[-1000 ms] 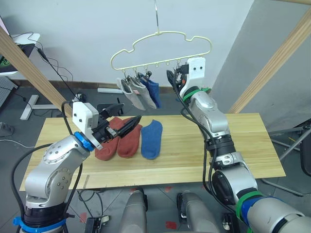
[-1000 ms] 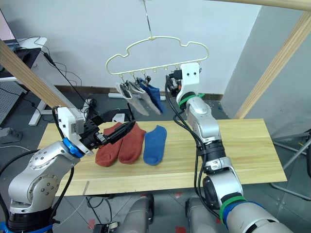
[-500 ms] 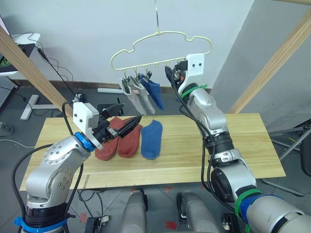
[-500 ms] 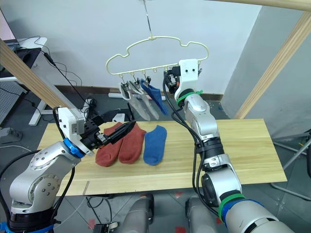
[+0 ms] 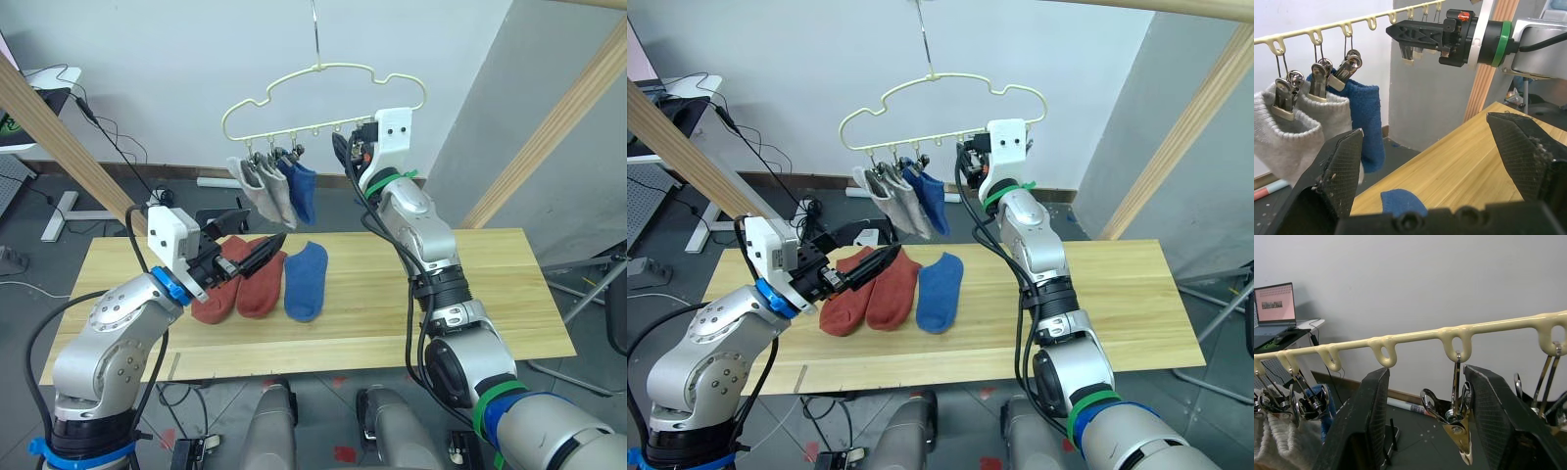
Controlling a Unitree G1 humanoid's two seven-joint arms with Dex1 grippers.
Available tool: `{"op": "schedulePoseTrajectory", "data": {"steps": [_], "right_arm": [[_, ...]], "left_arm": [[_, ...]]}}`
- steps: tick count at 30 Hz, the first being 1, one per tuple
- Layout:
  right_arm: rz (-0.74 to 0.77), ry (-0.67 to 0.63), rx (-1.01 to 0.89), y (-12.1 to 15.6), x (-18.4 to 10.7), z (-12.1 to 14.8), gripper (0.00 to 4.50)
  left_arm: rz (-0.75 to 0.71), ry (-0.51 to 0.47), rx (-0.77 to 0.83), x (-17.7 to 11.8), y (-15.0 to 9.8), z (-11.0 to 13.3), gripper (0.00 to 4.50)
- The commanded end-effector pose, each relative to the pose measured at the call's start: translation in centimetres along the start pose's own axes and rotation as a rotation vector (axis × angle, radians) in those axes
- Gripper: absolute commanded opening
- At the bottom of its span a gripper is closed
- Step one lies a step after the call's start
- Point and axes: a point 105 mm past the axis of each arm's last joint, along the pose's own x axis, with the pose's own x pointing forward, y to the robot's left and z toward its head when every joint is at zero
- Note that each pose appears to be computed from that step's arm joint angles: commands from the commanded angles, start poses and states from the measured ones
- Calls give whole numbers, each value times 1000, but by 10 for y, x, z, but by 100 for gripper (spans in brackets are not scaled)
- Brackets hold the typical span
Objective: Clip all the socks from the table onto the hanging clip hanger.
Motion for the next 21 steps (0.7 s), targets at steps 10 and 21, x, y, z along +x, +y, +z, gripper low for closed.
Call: {"op": "schedulePoseTrajectory", "data": {"steps": [10,21], "right_arm": [[29,-20,8,7,2,7,252],[31,-29,6,7,2,9,189]], "left_arm": [[-21,-37,41,2,-9,11,450],[-26,-37,39,3,-10,11,450]]}}
